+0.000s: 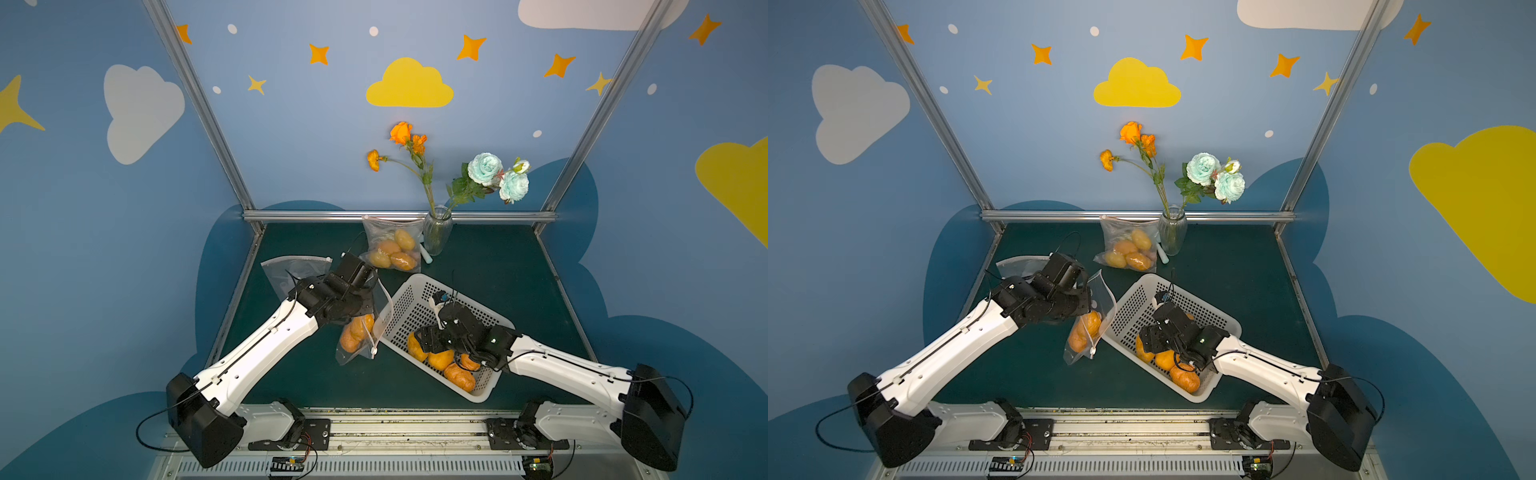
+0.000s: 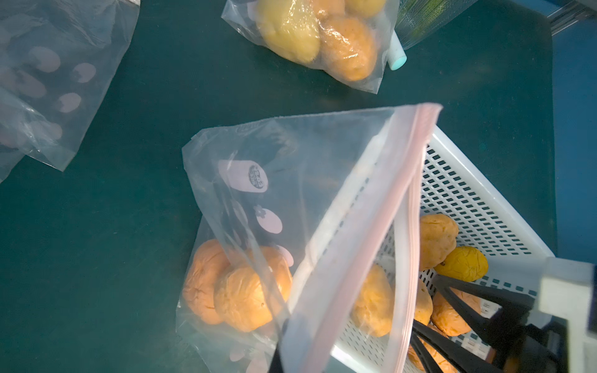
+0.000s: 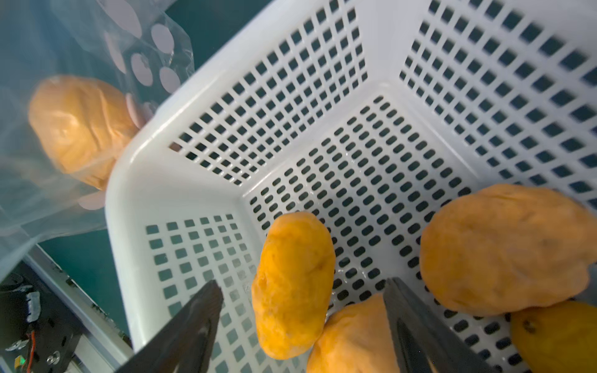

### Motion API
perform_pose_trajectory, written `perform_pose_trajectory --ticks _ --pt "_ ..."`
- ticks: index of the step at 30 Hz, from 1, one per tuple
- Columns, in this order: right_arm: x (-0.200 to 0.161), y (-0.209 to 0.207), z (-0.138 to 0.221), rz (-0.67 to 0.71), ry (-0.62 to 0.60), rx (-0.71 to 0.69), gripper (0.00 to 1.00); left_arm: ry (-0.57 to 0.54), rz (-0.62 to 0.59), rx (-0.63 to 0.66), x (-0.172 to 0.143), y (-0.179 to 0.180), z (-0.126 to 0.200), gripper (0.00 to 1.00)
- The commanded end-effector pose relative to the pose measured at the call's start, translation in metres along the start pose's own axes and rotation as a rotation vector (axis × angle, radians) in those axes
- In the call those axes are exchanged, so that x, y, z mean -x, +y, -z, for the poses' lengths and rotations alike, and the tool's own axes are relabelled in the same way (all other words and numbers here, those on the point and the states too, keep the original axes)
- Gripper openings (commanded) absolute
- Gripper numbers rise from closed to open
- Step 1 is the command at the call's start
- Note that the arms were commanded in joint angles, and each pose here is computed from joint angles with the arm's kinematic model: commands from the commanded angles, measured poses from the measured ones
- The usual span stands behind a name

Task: Put the potatoes into a zipper bag and zip it
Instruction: Pick up the potato from the basket.

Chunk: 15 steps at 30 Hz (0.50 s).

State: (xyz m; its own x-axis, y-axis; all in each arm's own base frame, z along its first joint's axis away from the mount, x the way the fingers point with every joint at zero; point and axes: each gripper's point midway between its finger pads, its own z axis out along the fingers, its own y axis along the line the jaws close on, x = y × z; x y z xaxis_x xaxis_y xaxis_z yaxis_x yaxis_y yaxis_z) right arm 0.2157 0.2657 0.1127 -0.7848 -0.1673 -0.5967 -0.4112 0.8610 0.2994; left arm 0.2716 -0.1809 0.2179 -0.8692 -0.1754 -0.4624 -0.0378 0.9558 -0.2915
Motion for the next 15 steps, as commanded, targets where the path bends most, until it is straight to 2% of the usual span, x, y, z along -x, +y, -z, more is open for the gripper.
perform_pose_trajectory --ticks 1,6,11,15 --pt "-0.010 0.007 -0.015 -0.031 0.062 0.018 0.81 -0.011 -0.003 0.000 -0.001 0.002 0.002 0.04" --pt "-0.021 0.005 -0.036 0.009 0.175 -0.033 0.80 -0.012 -0.005 0.001 -0.001 0.002 0.003 0.04" --pt "-0.031 0.004 -0.055 0.001 0.207 -0.050 0.76 -0.021 -0.006 0.007 0.000 0.004 0.004 0.04" --pt "-0.031 0.004 -0.056 0.005 0.206 -0.056 0.66 -0.023 -0.005 0.005 0.000 0.003 0.004 0.04"
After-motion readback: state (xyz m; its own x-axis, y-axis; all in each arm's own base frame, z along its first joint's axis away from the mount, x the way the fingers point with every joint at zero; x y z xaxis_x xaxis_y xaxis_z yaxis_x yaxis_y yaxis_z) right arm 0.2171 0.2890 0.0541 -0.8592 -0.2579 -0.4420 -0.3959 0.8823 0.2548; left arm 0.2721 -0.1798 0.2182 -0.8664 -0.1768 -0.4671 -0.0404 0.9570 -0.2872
